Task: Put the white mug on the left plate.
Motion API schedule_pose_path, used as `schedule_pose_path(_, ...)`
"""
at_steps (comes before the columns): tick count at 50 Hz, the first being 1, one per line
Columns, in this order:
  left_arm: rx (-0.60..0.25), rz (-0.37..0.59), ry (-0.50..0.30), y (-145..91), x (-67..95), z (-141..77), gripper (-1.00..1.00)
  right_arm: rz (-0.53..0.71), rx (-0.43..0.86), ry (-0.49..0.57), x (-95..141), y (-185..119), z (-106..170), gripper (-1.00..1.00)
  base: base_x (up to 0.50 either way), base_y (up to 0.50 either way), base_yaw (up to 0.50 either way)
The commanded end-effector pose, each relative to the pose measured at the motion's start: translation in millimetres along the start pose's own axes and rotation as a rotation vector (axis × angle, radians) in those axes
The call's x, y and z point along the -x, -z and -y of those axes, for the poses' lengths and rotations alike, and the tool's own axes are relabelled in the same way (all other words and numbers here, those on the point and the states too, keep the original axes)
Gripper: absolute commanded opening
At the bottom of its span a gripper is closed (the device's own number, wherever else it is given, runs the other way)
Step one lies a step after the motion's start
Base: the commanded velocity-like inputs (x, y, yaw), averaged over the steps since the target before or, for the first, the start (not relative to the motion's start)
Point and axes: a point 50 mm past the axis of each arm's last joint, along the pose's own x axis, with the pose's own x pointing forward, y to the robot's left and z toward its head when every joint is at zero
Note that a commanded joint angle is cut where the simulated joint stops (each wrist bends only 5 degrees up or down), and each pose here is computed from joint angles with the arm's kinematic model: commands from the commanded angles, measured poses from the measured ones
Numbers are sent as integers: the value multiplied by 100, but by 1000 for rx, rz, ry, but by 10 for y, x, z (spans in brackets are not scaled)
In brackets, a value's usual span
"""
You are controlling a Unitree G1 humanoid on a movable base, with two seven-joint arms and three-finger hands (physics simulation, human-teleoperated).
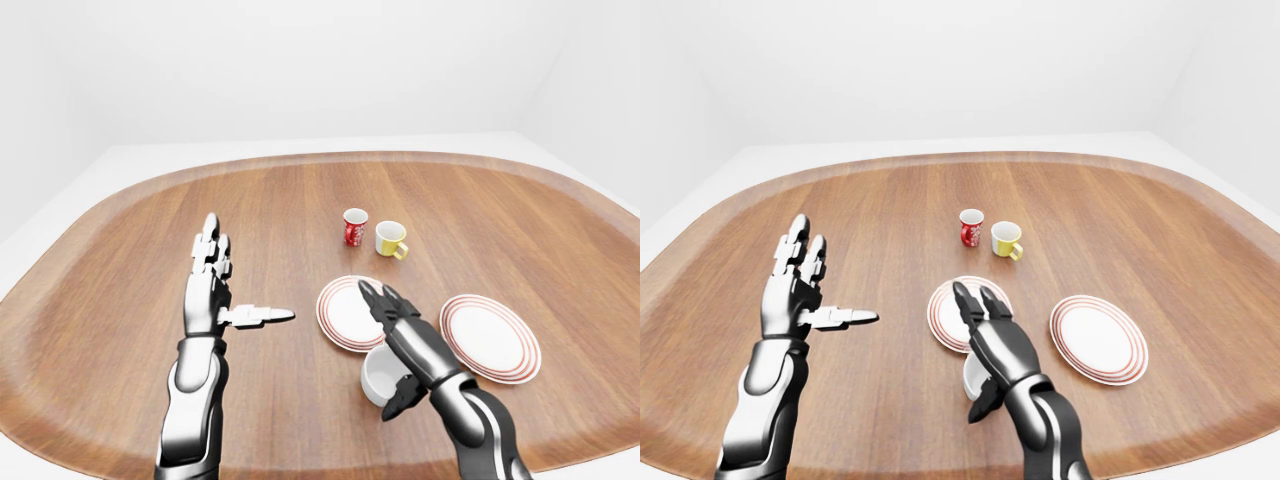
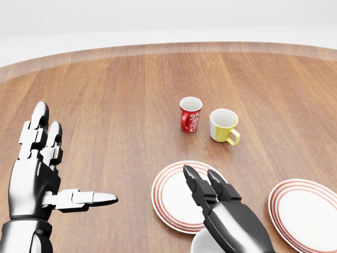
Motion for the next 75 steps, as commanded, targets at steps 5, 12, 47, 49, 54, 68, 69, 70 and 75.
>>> schedule_pose_path(5, 1, 0, -1, 1, 1, -2, 99, -56, 35, -2, -53, 102, -80, 100, 0, 0, 0)
schedule_pose_path(12, 0, -1, 0, 2, 3, 2, 99, -54, 43, 17, -70, 111, -85, 100, 0, 0, 0)
schedule_pose_path(47, 0, -1, -1, 1, 4, -4, 99, -56, 91, 29, -183, 174, -203, 100, 0, 0, 0)
schedule_pose_path(49, 0, -1, 0, 1, 5, -3, 99, -56, 92, 25, -178, 174, -212, 100, 0, 0, 0)
schedule_pose_path(54, 0, -1, -1, 2, 5, -4, 99, -63, 101, 5, -161, 212, -277, 100, 0, 0, 0)
schedule_pose_path(68, -1, 0, 1, -3, 12, -1, 99, -91, 140, -27, -120, 280, -319, 100, 0, 0, 0)
schedule_pose_path(69, 0, 3, 1, -8, 13, -1, 99, -92, 141, -30, -119, 289, -329, 100, 0, 0, 0)
schedule_pose_path(70, 0, 2, 1, -7, 14, 0, 99, -93, 141, -31, -123, 294, -331, 100, 0, 0, 0)
schedule_pose_path(75, 0, 1, 1, -5, 15, 0, 99, -100, 145, -28, -131, 323, -320, 100, 0, 0, 0)
